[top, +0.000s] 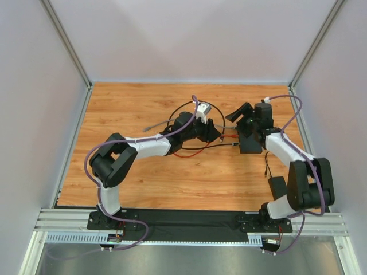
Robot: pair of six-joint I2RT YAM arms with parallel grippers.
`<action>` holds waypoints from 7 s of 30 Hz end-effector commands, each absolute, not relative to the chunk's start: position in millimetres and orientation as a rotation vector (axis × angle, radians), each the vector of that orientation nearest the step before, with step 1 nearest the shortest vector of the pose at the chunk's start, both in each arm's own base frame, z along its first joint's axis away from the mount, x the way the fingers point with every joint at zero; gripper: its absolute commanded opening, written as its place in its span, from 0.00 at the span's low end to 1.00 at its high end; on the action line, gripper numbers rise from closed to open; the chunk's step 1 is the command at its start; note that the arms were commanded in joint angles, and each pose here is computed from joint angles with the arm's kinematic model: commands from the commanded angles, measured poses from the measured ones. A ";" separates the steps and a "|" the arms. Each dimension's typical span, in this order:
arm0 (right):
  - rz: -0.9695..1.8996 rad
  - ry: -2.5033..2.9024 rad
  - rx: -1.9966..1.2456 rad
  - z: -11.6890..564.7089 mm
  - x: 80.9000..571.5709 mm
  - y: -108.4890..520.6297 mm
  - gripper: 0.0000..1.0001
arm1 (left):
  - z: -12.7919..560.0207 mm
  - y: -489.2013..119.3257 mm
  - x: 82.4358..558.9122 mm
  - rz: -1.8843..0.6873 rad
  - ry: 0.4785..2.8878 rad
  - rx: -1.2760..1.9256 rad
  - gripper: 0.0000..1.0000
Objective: Pull the plug from the switch port
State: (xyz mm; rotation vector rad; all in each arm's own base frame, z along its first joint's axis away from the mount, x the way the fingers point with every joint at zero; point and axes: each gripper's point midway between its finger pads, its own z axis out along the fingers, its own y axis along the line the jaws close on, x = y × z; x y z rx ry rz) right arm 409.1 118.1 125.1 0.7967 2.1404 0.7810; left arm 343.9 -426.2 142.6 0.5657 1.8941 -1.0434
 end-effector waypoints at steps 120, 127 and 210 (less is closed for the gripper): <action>0.809 2.211 0.685 84.3 369.5 20.2 0.90 | 177.9 -475.0 303.2 -0.909 2.000 -0.408 0.92; 0.783 2.225 0.689 80.2 369.9 15.3 0.90 | 149.2 -464.3 312.9 -0.873 2.024 -0.698 0.93; 0.741 2.402 0.345 51.7 447.0 37.5 0.33 | 53.2 -493.2 363.2 -1.308 1.885 -1.298 0.46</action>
